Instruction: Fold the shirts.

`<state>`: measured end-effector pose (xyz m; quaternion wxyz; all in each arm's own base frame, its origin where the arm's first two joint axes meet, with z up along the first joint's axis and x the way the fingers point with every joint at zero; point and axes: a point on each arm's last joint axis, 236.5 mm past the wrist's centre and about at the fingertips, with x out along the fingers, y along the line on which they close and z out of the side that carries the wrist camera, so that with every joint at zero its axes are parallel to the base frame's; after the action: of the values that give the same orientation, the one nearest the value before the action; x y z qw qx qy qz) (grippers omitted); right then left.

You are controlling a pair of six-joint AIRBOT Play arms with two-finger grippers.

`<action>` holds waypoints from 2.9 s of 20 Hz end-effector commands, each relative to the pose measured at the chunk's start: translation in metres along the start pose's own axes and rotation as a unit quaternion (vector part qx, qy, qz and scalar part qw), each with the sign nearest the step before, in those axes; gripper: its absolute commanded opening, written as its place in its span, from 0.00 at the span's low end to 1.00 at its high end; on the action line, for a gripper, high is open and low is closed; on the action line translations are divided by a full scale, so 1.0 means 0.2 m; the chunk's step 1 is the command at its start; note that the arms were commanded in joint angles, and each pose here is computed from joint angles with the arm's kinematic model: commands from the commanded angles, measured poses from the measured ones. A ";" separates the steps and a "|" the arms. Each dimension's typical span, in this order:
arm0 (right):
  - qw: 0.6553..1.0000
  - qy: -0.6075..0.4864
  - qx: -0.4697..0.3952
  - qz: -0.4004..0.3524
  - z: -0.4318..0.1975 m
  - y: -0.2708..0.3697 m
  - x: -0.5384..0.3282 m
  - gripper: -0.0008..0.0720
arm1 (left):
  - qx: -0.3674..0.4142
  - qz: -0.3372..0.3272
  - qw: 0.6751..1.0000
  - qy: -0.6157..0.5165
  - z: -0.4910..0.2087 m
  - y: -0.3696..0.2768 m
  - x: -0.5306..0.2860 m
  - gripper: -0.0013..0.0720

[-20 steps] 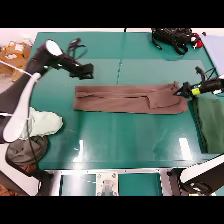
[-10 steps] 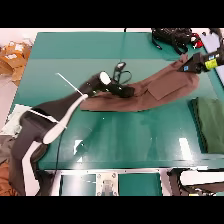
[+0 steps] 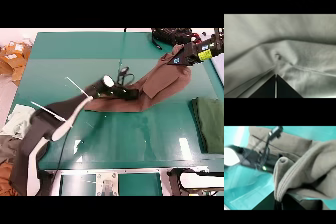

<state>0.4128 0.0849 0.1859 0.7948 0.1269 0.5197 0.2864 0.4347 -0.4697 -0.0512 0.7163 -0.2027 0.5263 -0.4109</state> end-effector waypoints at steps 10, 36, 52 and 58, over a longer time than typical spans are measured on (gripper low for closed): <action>0.997 -0.008 -0.005 0.081 0.06 0.72 0.86 0.05 | -0.008 0.016 1.000 -0.011 0.35 0.33 -1.68 0.04; 0.952 0.120 0.273 0.066 -0.46 -0.33 1.38 0.85 | -0.089 0.154 0.983 -0.053 0.30 0.82 -2.06 0.04; 0.932 -0.283 0.216 0.065 0.47 -0.40 -0.41 0.04 | -0.100 0.149 0.983 -0.038 0.27 0.81 -2.05 0.04; 0.856 -0.379 0.349 -0.044 0.17 -1.04 -0.99 0.04 | -0.114 0.148 0.981 -0.044 0.27 0.81 -2.06 0.04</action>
<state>0.4816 -0.1183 0.2448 0.8521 0.4376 0.2779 0.0724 0.5005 -0.0540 0.0934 0.7653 -0.2125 0.5607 -0.2340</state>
